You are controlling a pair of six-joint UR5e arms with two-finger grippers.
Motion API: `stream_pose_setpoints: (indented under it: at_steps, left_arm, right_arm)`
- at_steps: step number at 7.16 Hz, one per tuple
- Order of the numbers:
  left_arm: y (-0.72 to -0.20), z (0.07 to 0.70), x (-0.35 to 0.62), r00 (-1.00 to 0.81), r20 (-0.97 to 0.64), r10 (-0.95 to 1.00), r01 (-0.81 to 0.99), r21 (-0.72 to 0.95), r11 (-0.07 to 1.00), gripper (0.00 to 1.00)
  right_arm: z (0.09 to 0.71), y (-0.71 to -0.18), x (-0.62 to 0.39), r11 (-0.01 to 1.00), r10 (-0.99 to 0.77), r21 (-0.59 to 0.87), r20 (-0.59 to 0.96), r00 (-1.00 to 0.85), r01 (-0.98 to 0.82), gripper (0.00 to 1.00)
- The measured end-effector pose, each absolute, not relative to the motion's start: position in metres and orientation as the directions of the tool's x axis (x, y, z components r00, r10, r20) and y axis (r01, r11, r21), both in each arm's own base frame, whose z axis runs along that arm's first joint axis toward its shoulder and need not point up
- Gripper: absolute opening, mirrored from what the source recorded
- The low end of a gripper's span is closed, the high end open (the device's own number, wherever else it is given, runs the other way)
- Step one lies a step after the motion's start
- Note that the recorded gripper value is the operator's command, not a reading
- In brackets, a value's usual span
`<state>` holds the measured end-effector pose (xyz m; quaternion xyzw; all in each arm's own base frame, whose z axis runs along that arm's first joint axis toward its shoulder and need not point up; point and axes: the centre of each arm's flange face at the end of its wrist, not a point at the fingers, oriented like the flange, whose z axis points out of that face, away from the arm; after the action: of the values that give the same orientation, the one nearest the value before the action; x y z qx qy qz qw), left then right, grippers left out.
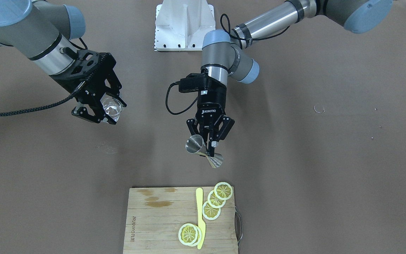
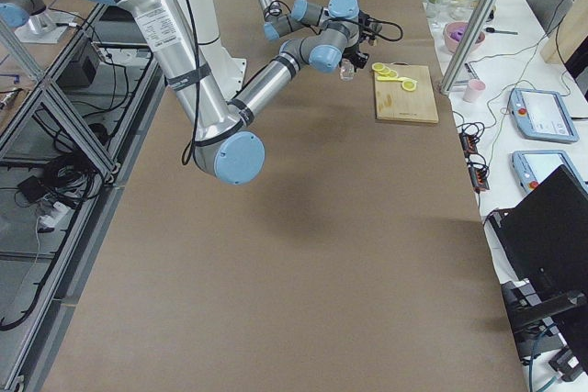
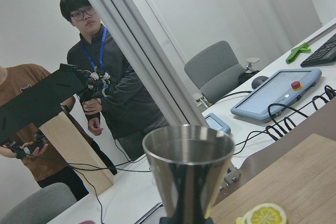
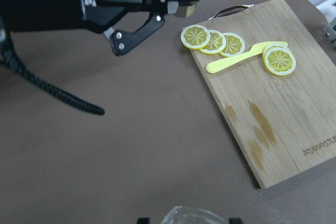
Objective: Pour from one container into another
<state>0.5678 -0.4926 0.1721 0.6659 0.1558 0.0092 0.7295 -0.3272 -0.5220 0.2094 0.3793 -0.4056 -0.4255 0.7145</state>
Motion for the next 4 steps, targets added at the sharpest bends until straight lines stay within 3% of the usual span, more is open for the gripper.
stream_pose_setpoints:
  at_steps: [4]
  left_arm:
    - [-0.47,0.139,0.607,0.956,-0.209,0.206,0.191,0.976,0.105,0.0]
  right_arm:
    - [0.17,-0.537,-0.32,0.4,-0.895,0.862,0.292,0.337,0.313,0.0]
